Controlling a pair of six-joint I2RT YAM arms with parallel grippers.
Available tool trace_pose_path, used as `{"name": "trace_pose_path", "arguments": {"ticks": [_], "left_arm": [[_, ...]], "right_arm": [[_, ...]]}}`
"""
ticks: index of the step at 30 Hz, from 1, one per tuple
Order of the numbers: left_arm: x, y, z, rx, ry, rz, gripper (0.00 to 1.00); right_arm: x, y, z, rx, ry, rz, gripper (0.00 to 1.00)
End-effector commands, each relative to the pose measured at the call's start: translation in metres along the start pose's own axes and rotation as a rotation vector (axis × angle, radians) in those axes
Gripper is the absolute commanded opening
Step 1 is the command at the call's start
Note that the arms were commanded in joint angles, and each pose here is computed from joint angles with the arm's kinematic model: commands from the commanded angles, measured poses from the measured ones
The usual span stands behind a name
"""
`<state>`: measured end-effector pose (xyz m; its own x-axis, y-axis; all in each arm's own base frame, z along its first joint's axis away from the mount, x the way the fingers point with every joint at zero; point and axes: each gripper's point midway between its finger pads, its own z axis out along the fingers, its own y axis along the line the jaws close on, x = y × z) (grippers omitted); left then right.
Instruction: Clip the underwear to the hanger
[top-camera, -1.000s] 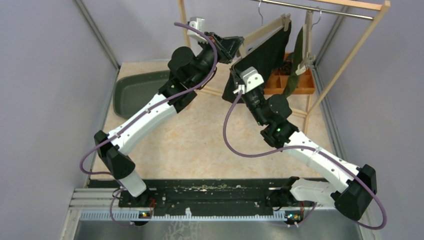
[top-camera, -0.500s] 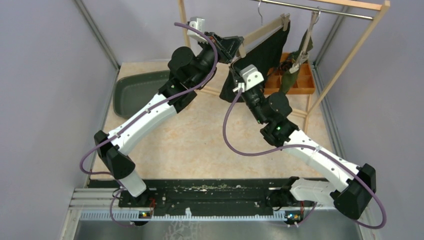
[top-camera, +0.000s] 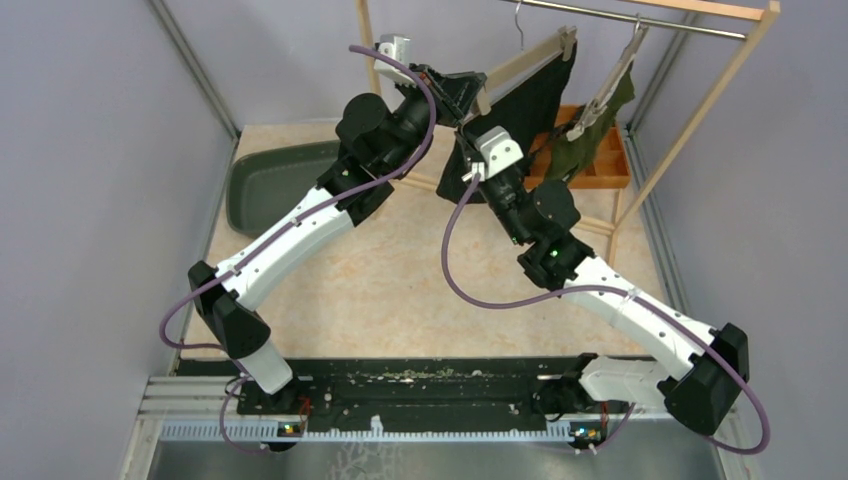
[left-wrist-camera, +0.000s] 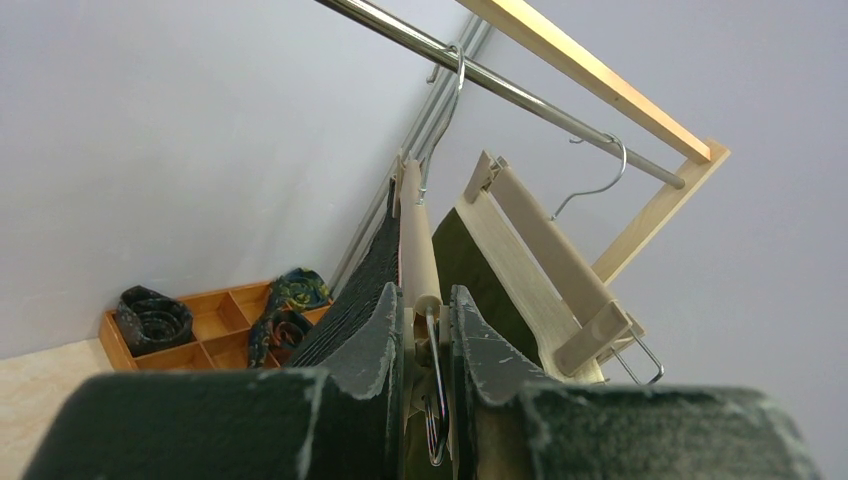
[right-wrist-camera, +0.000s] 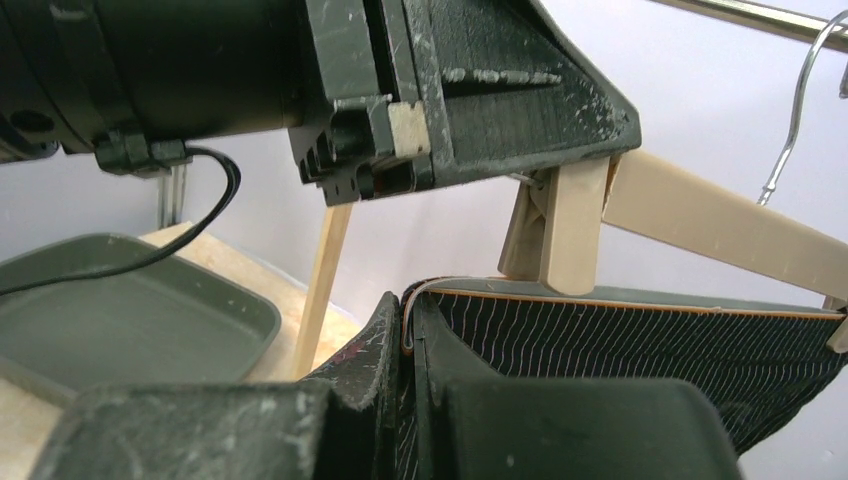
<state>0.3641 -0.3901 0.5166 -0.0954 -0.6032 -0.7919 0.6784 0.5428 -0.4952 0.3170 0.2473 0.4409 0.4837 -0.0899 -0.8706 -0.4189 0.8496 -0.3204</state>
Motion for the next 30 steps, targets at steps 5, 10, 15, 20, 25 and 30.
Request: {"name": "trace_pose_path", "arguments": {"ticks": [5, 10, 15, 20, 25, 30], "left_arm": [[0.029, 0.014, 0.005, -0.037, 0.05, 0.026, 0.0], [0.033, 0.015, 0.006, -0.038, 0.059, 0.034, 0.0], [0.036, 0.017, 0.006, -0.042, 0.068, 0.046, 0.0], [0.036, 0.018, 0.006, -0.046, 0.071, 0.058, 0.0], [0.037, 0.019, 0.006, -0.051, 0.077, 0.073, 0.0], [0.036, 0.02, 0.005, -0.057, 0.075, 0.096, 0.0]], "right_arm": [[-0.061, 0.017, 0.007, -0.111, -0.175, 0.059, 0.0], [-0.064, 0.016, 0.009, -0.11, -0.18, 0.055, 0.0], [-0.067, 0.015, 0.011, -0.105, -0.188, 0.053, 0.0], [-0.072, 0.013, 0.012, -0.103, -0.202, 0.052, 0.0], [-0.08, 0.011, 0.014, -0.099, -0.218, 0.048, 0.0], [-0.086, 0.009, 0.017, -0.098, -0.226, 0.038, 0.0]]}}
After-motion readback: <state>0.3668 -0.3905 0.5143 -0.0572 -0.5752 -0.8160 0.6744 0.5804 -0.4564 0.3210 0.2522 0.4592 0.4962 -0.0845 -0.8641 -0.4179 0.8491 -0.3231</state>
